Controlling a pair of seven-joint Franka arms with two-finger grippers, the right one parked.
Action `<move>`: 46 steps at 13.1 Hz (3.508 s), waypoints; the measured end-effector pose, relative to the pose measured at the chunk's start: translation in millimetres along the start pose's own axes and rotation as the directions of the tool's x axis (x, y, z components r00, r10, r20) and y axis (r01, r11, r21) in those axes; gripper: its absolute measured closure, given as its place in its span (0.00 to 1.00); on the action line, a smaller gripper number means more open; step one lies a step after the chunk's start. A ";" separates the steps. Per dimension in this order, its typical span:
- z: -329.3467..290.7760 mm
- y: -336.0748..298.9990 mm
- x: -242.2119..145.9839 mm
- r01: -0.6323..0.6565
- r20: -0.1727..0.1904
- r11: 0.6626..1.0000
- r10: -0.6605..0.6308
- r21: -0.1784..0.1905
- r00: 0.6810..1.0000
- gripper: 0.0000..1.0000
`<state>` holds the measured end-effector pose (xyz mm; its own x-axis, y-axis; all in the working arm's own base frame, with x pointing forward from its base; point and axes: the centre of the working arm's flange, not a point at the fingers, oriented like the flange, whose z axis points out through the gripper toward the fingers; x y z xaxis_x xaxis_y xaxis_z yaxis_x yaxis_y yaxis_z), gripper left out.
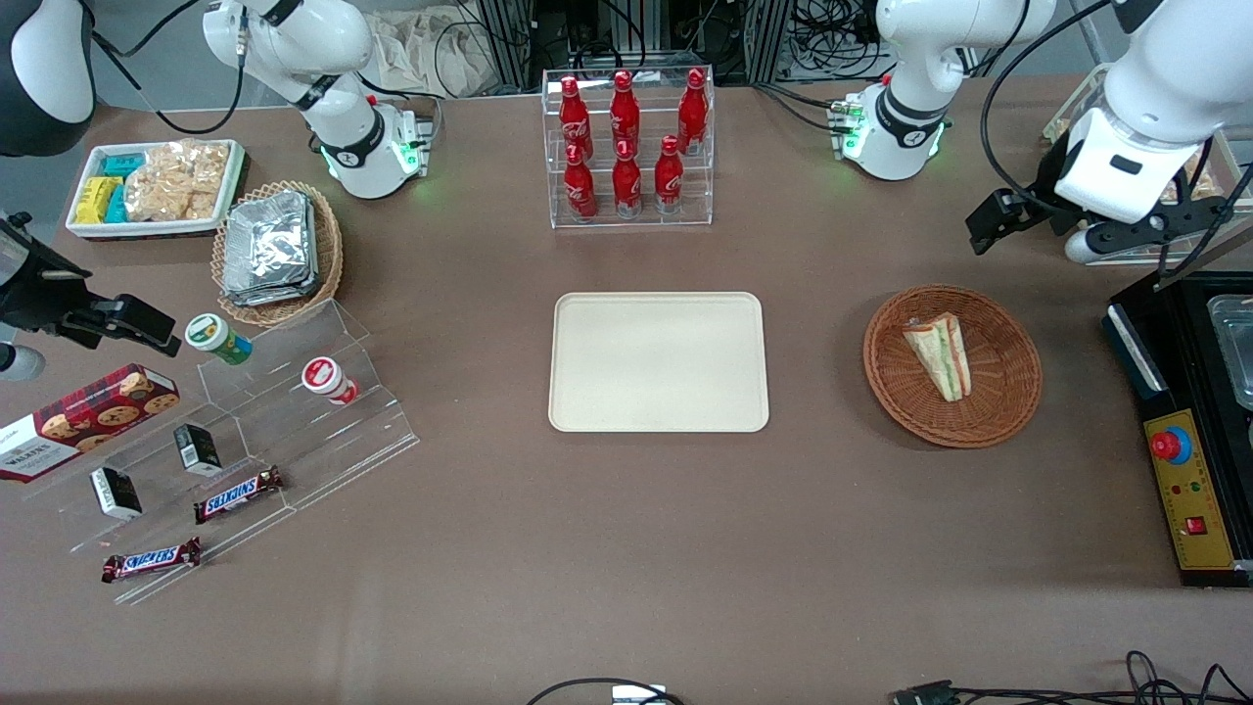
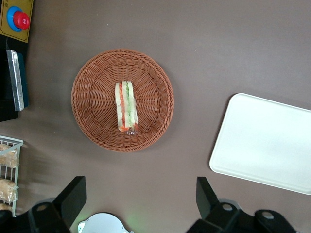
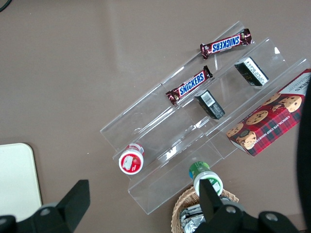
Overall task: Place sandwich from basket to tray
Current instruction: 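Move the left gripper over the wrapped sandwich in the wicker basket, then lower the left gripper and close it on the sandwich, then lift the sandwich out of the basket with the left gripper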
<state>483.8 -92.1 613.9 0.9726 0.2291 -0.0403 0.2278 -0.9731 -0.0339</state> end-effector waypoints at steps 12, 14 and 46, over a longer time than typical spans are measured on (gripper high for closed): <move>154.0 -71.6 17.2 0.140 0.066 0.990 -0.139 -0.003 0.988 0.00; 208.9 -82.6 17.7 0.166 0.033 0.986 -0.165 -0.023 0.986 0.00; 59.4 -72.1 6.6 0.055 0.124 0.998 -0.059 0.038 0.991 0.83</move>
<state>471.1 -19.1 556.8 0.9440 0.2877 -0.1613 0.2792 -0.9574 -0.0740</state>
